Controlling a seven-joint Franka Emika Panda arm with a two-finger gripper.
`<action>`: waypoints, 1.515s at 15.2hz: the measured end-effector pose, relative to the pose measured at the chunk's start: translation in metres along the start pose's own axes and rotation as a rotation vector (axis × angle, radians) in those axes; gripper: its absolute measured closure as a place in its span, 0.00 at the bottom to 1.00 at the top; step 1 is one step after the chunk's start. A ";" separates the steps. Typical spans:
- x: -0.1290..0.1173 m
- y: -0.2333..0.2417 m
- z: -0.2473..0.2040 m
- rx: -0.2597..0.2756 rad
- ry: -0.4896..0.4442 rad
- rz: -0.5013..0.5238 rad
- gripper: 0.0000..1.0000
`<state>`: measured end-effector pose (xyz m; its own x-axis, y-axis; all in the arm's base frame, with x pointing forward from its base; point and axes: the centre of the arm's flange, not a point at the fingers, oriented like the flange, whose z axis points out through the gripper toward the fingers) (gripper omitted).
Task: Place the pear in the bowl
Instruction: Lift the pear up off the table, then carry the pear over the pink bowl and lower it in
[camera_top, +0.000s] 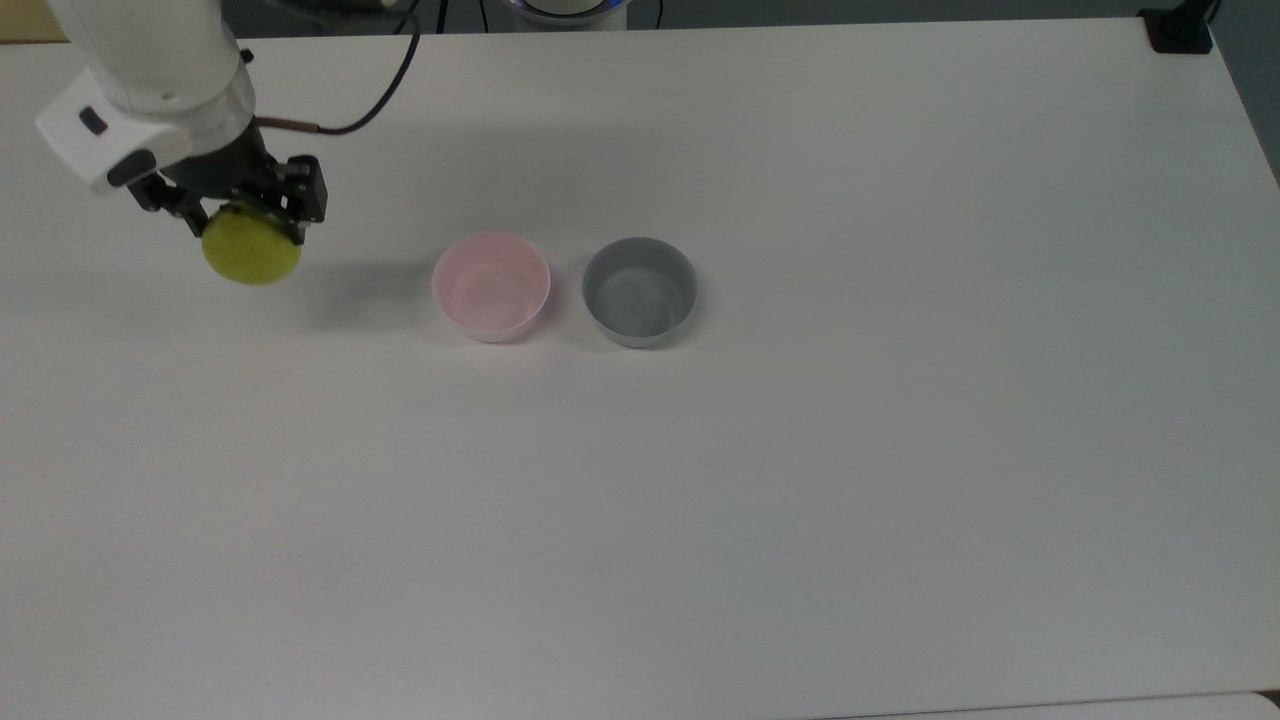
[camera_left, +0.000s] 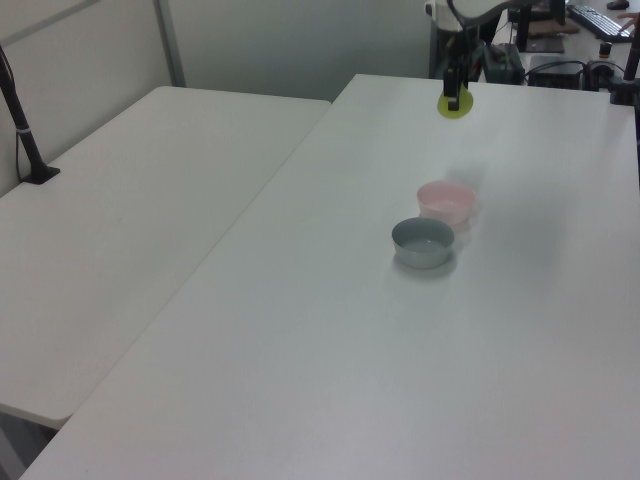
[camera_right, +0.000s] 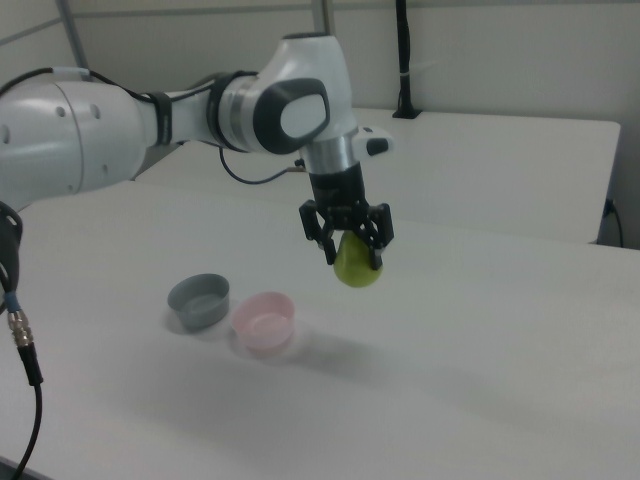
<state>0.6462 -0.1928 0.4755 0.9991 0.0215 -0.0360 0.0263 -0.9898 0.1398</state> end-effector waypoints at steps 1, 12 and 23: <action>-0.002 -0.003 -0.008 0.000 -0.001 -0.004 0.18; -0.017 -0.114 -0.042 0.045 -0.003 -0.081 0.18; -0.041 -0.165 0.026 0.056 0.044 -0.129 0.19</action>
<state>0.5996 -0.0342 0.4283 0.9880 0.1544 -0.0064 0.1544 -0.9847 0.0812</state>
